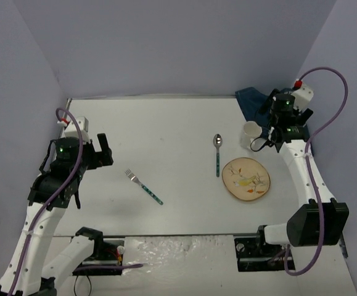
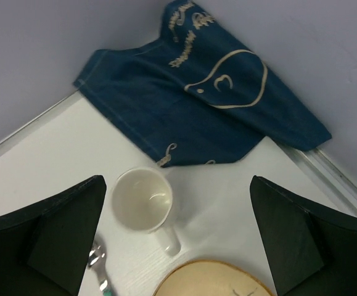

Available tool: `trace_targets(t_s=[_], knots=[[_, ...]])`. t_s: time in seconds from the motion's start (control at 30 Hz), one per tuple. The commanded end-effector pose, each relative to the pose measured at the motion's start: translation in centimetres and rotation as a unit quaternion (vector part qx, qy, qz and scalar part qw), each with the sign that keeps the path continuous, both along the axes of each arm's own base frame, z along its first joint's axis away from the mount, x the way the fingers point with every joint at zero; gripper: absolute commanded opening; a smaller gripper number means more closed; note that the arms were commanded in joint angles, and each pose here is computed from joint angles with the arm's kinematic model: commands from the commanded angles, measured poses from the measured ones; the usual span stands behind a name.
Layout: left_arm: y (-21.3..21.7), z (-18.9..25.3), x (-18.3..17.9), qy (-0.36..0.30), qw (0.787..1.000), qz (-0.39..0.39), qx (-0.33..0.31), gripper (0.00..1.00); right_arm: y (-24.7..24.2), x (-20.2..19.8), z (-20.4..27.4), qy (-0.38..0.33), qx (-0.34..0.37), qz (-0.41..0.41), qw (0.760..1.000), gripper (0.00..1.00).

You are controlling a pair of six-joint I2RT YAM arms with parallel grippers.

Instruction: Set the dinner table for one person

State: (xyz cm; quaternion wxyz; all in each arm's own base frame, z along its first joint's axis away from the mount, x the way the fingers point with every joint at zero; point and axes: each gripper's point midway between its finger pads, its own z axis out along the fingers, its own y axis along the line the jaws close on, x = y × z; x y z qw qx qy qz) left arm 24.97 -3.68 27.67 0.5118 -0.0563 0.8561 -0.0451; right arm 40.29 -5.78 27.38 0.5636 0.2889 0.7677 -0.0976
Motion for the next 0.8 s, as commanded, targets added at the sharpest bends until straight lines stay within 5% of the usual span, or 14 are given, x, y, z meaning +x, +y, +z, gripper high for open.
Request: trace_targets(t_s=[0.0, 0.3, 0.77], knots=[[-1.5, 2.3, 0.6, -0.036, 0.998, -0.028, -0.031, 0.97, -4.6, 3.8, 0.0, -0.022, 0.039, -0.051, 0.998, 1.0], [-2.6, 1.5, -0.1, -0.036, 0.997, -0.044, -0.05, 0.97, -9.8, 8.5, -9.9, 0.095, 0.072, -0.051, 0.992, 1.0], [-2.3, -0.6, -1.7, -0.009, 0.998, -0.037, -0.057, 0.97, -9.5, 8.2, -22.3, 0.192, 0.143, -0.088, 0.967, 1.0]])
